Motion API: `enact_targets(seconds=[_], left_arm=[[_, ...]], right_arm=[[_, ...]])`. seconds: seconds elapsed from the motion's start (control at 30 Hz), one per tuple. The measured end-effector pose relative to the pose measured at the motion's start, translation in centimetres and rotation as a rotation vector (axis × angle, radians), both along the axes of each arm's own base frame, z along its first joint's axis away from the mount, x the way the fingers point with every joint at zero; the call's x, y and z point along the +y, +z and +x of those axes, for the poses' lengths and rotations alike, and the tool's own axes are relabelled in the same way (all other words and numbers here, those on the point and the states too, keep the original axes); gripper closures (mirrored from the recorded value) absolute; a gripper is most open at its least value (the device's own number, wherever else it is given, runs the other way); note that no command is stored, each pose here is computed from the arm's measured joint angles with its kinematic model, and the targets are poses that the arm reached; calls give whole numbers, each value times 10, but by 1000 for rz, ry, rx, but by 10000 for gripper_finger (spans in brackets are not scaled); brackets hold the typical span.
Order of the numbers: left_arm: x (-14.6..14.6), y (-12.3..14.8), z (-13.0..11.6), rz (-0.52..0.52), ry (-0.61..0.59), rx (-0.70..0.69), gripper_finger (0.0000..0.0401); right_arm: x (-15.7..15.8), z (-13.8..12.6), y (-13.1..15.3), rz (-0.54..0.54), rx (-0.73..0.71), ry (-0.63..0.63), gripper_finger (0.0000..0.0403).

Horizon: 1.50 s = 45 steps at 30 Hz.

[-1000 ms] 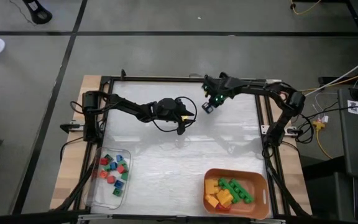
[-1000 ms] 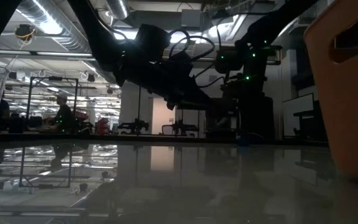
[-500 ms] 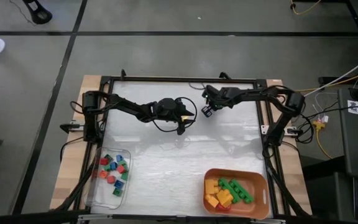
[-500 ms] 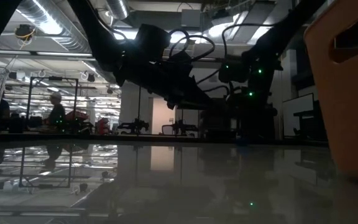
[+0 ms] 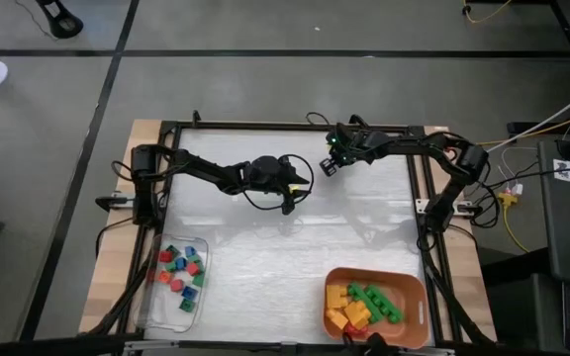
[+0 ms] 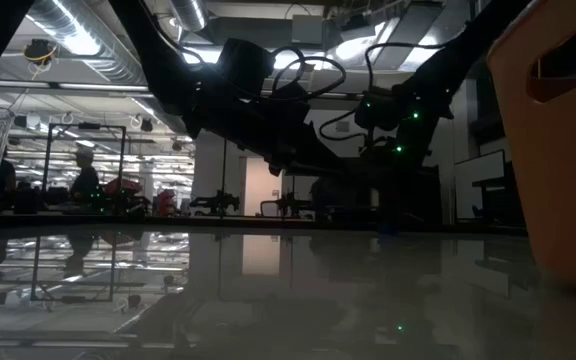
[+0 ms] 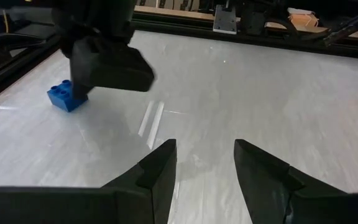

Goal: Sort blocks by size
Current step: Put the small blue game piece into the transparent bin

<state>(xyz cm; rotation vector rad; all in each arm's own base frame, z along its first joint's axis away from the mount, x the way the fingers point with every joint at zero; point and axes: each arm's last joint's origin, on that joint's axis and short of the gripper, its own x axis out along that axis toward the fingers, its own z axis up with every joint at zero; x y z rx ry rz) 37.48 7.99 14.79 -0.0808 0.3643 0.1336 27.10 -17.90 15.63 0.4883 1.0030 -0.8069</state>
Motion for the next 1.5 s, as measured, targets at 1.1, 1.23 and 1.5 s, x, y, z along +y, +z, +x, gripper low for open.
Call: enact_targets(seconds=[1.1, 1.23, 1.5], left_arm=[[0, 0, 0, -19, 7, -2, 252], [0, 0, 0, -24, 9, -1, 252], [0, 1, 0, -22, 9, -13, 252]], right_arm=[[-24, 0, -16, -179, 32, -258, 402], [-20, 2, -19, -181, 46, -247, 402], [5, 21, -20, -37, -41, -83, 402]])
